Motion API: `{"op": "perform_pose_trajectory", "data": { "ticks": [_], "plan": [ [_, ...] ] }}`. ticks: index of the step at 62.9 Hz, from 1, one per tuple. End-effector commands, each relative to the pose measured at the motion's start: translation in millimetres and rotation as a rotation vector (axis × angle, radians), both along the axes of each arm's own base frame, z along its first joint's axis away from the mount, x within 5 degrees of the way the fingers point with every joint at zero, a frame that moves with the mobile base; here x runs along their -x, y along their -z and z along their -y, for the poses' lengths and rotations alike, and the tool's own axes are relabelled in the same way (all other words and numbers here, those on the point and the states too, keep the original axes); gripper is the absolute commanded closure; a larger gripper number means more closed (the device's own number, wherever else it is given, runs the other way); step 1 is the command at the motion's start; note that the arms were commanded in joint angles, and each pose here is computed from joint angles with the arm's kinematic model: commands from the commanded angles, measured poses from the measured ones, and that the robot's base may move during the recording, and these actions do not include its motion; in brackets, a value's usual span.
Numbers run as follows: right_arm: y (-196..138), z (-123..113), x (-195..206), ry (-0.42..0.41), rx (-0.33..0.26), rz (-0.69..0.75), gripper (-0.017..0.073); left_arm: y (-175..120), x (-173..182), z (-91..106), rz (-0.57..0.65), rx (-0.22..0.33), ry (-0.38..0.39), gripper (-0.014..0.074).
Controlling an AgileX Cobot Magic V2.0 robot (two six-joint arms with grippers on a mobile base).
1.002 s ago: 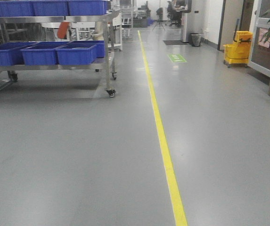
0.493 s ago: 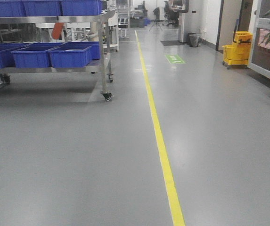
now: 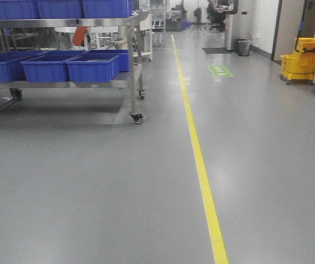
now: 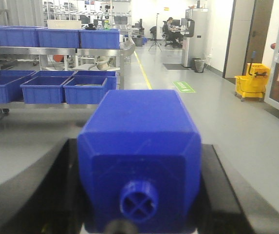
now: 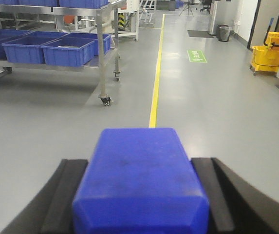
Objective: Pick and sort blue part to right shelf
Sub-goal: 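Drive the base away from the table holding both bottles, then drive the base along the aisle toward the blue bin shelves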
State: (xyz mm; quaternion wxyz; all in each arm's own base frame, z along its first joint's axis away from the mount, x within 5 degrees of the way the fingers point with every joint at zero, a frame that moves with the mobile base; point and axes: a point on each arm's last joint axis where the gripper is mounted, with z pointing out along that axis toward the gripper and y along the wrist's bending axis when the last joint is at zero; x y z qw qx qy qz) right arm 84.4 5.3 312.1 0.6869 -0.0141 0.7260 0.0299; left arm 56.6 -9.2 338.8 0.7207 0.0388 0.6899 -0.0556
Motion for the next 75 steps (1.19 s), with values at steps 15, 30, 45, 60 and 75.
{"op": "perform_pose_trajectory", "data": {
  "ticks": [15,30,45,60,75],
  "plan": [
    [-17.8,0.6,0.9,0.007,0.005,0.116,0.0137,-17.0,1.8,-1.3,0.107,0.036,-0.01,0.0332],
    [-17.8,0.6,0.9,0.007,0.005,0.116,0.0137,-17.0,1.8,-1.3,0.107,0.036,-0.01,0.0332],
    [-17.8,0.6,0.9,0.007,0.005,0.116,0.0137,-17.0,1.8,-1.3,0.107,0.036,-0.01,0.0332],
    [-17.8,0.6,0.9,0.007,0.005,0.116,0.0137,-17.0,1.8,-1.3,0.107,0.036,-0.01,0.0332],
    [-17.8,0.6,0.9,0.007,0.005,0.116,0.0137,-17.0,1.8,-1.3,0.107,0.036,-0.01,0.0332]
  ]
}}
